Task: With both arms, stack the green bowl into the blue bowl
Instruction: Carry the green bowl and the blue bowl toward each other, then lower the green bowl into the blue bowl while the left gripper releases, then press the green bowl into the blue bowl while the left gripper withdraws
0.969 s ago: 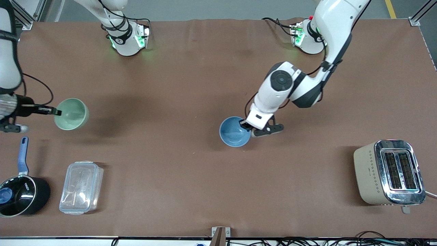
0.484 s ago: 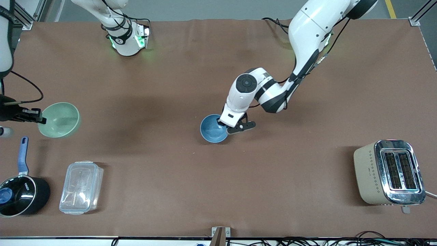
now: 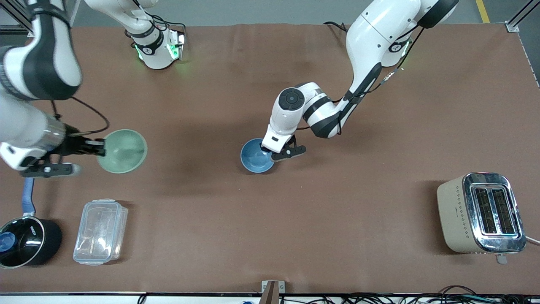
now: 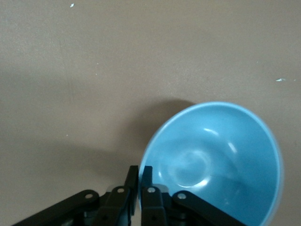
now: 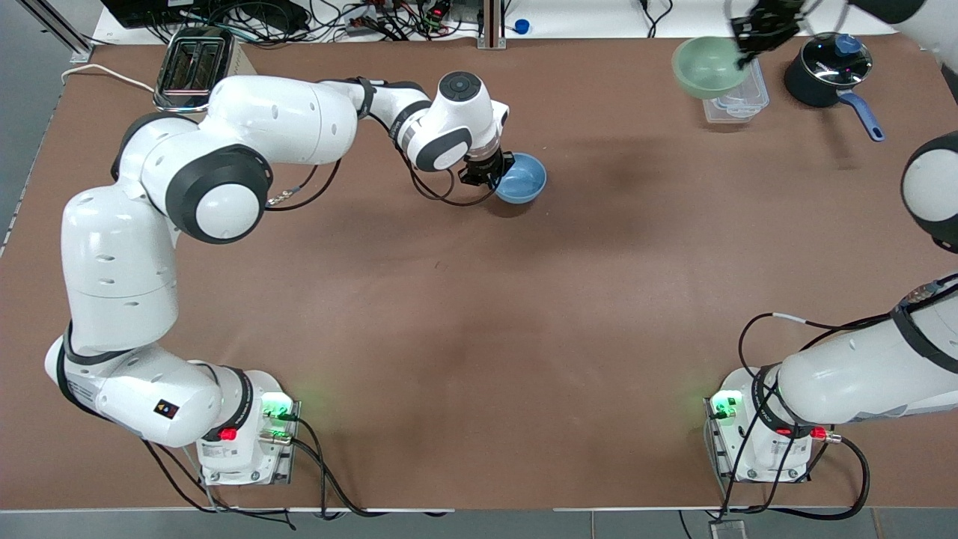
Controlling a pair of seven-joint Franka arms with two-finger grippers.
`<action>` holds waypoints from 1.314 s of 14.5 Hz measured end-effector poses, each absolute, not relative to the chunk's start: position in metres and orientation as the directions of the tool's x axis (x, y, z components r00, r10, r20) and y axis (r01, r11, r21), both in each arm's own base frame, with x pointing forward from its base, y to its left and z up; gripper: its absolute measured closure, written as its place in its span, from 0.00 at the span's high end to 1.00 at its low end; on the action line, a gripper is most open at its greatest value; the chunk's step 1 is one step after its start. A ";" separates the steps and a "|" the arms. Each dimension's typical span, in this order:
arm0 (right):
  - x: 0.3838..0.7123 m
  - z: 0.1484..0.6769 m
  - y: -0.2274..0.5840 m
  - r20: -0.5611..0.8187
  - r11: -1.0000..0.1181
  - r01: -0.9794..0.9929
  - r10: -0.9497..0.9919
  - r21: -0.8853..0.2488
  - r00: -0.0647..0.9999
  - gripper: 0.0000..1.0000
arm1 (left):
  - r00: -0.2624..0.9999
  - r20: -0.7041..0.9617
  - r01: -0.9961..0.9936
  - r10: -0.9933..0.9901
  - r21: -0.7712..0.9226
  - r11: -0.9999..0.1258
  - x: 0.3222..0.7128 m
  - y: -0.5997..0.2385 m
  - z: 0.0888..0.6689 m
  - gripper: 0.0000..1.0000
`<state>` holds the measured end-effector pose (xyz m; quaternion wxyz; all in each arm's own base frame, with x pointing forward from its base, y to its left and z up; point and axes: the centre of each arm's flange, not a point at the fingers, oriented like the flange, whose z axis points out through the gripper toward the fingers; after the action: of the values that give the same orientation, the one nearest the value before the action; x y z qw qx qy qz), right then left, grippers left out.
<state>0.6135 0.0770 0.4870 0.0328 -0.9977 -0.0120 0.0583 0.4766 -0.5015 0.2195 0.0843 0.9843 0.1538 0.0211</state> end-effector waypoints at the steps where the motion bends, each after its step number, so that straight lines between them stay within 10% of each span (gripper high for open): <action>1: 0.612 0.486 0.105 -0.108 -0.997 0.005 0.013 -0.074 0.994 0.05 | 0.951 0.019 0.301 0.308 0.173 -0.938 0.479 -0.501 0.220 0.23; 9: 0.590 0.414 0.282 -0.096 -0.988 0.013 0.028 -0.153 0.995 0.05 | 0.914 0.108 0.391 0.392 0.033 -0.920 0.593 -0.401 0.369 1.00; 19: 0.562 0.294 0.365 -0.108 -0.983 0.040 0.060 -0.178 0.992 0.05 | 0.982 0.142 0.138 0.121 -0.116 -0.984 0.634 -0.195 0.540 1.00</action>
<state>0.5622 0.3648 0.2942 0.0881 -0.9942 -0.0254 0.0567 0.6340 -0.1946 0.5395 -0.0627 0.9936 0.0653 0.0675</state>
